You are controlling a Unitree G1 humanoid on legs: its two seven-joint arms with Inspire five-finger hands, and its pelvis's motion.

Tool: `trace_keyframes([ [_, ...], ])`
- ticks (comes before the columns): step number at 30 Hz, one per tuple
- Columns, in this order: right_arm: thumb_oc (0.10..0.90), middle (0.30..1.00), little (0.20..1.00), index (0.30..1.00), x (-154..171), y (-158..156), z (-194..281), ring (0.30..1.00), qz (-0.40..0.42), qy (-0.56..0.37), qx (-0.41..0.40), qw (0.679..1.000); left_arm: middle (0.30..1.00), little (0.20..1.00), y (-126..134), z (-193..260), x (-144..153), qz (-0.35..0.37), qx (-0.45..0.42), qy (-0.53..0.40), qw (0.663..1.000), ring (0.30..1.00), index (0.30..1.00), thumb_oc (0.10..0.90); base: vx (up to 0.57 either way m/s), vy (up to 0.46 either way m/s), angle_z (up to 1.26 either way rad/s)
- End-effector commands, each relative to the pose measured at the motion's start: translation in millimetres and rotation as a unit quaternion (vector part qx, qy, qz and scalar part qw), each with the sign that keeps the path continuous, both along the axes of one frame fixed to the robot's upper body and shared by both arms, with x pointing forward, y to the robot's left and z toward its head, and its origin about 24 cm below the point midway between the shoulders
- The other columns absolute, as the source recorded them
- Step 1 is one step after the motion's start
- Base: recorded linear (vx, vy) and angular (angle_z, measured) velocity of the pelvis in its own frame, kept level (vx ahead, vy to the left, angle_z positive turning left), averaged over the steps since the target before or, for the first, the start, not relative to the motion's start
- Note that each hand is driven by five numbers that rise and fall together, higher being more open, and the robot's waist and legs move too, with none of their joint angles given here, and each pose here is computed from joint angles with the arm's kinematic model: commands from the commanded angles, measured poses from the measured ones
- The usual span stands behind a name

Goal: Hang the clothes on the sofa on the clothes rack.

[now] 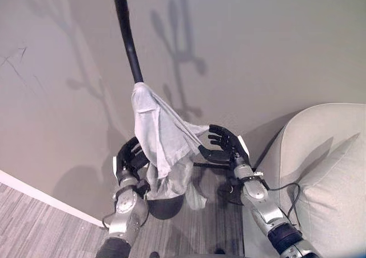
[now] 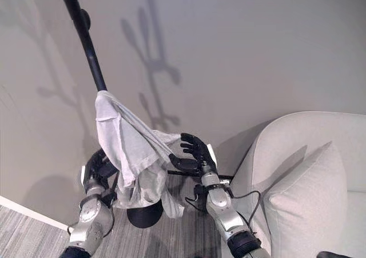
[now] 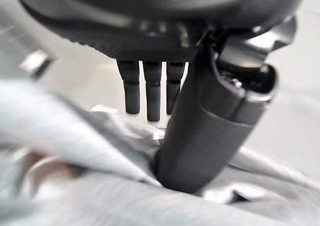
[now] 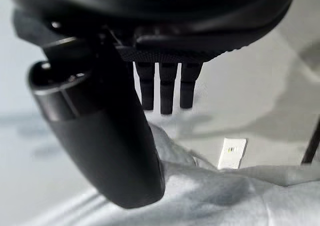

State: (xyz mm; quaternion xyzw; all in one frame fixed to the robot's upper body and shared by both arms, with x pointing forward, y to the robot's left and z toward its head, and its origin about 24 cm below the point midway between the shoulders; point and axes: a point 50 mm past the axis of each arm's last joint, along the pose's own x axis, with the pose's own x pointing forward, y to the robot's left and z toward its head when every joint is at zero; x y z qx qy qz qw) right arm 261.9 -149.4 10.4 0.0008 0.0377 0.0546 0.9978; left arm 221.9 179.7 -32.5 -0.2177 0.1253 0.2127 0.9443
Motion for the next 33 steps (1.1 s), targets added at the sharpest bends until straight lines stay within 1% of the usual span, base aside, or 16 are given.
trace_keyframes([
  [1, 0.8, 0.9, 0.9, 0.9, 18.7, -3.8, 61.1, 0.9, 0.003, -0.147, 0.057, 0.987, 0.9, 0.9, 21.6, 33.4, 20.2, -0.001, 0.026, -0.098, 0.995, 0.9, 0.9, 0.8, 0.0, 0.0, 0.0],
  [9, 0.8, 0.9, 0.9, 0.9, 2.4, -43.4, 84.7, 0.9, -0.038, -0.206, 0.051, 0.976, 0.9, 0.9, 46.4, 23.2, 0.4, 0.038, 0.027, -0.076, 0.996, 0.9, 0.9, 0.8, 0.0, 0.002, -0.03],
  [11, 0.8, 0.9, 0.9, 0.9, -3.9, -52.1, 85.1, 0.9, -0.054, -0.213, 0.083, 0.972, 0.9, 0.9, 54.8, 23.9, -5.0, 0.049, 0.034, -0.08, 0.995, 0.9, 0.9, 0.8, -0.01, -0.005, -0.06],
  [13, 0.8, 0.9, 0.9, 0.9, -13.9, -63.0, 81.6, 0.9, -0.077, -0.22, 0.173, 0.957, 0.9, 0.9, 71.3, 24.4, -16.3, 0.079, 0.007, -0.105, 0.991, 0.9, 0.9, 0.8, 0.0, 0.0, 0.0],
  [14, 0.8, 0.9, 0.9, 0.9, -14.2, -63.1, 81.3, 0.9, -0.077, -0.22, 0.174, 0.957, 0.9, 0.9, 71.8, 24.2, -16.7, 0.079, 0.006, -0.105, 0.991, 0.9, 0.9, 0.8, -0.02, -0.005, -0.04],
  [15, 0.8, 0.9, 0.9, 0.9, -20.1, -65.2, 74.4, 0.9, -0.081, -0.215, 0.228, 0.946, 0.9, 0.9, 80.0, 20.0, -23.6, 0.106, -0.025, -0.115, 0.987, 0.9, 0.9, 0.8, -0.01, -0.006, -0.04],
  [20, 0.8, 0.9, 0.9, 0.9, -28.7, -73.2, 51.0, 0.9, -0.105, -0.177, 0.277, 0.939, 0.9, 0.9, 91.4, 11.1, -33.0, 0.114, -0.02, -0.098, 0.988, 0.9, 0.9, 0.8, 0.0, -0.001, -0.01],
  [21, 0.8, 0.9, 0.9, 0.9, -30.8, -77.2, 38.6, 0.9, -0.12, -0.158, 0.301, 0.933, 0.9, 0.9, 95.0, 8.6, -37.5, 0.093, -0.006, -0.094, 0.991, 0.9, 0.9, 0.8, -0.03, 0.001, 0.02],
  [23, 0.8, 0.9, 0.9, 0.9, -36.2, -76.2, 17.2, 0.9, -0.134, -0.12, 0.335, 0.925, 0.9, 0.9, 96.3, 5.9, -40.2, 0.094, -0.042, -0.117, 0.988, 0.9, 0.9, 0.8, 0.0, 0.0, 0.0],
  [25, 0.8, 0.9, 0.9, 0.9, -45.1, -71.3, -13.8, 0.9, -0.161, -0.061, 0.372, 0.912, 0.9, 0.9, 98.4, -5.4, -45.7, 0.14, -0.119, -0.141, 0.973, 0.9, 0.9, 0.8, -0.02, -0.001, 0.05],
  [27, 0.8, 0.9, 0.9, 0.9, -59.5, -61.8, -49.1, 0.9, -0.187, 0.019, 0.398, 0.898, 0.9, 0.9, 95.7, -31.8, -56.4, 0.21, -0.187, -0.109, 0.953, 0.9, 0.9, 0.8, 0.0, -0.005, 0.02],
  [28, 0.8, 0.9, 0.9, 0.9, -58.8, -61.8, -48.9, 0.9, -0.186, 0.018, 0.399, 0.898, 0.9, 0.9, 96.2, -31.7, -55.8, 0.209, -0.188, -0.11, 0.953, 0.9, 0.9, 0.8, 0.0, 0.0, 0.0],
  [29, 0.8, 0.9, 0.9, 0.9, -73.1, -54.0, -77.9, 0.9, -0.208, 0.097, 0.394, 0.89, 0.9, 0.9, 90.4, -53.0, -67.0, 0.257, -0.23, -0.071, 0.936, 0.9, 0.9, 0.8, 0.0, 0.0, 0.0],
  [30, 0.8, 0.9, 0.9, 0.9, -72.5, -54.0, -77.7, 0.9, -0.207, 0.096, 0.394, 0.89, 0.9, 0.9, 90.7, -52.9, -66.6, 0.257, -0.231, -0.072, 0.936, 0.9, 0.9, 0.8, -0.02, -0.016, 0.04],
  [31, 0.8, 0.9, 0.9, 0.9, -91.4, -46.2, -105.8, 0.9, -0.22, 0.184, 0.369, 0.884, 0.9, 0.9, 83.1, -78.9, -86.2, 0.302, -0.26, -0.009, 0.917, 0.9, 0.9, 0.8, -0.02, -0.012, 0.05],
  [33, 0.8, 0.9, 0.9, 0.9, -108.7, -39.1, -131.5, 0.9, -0.242, 0.266, 0.356, 0.863, 0.9, 0.9, 75.5, -98.3, -102.8, 0.311, -0.266, 0.062, 0.91, 0.9, 0.9, 0.8, -0.02, -0.005, 0.06],
])
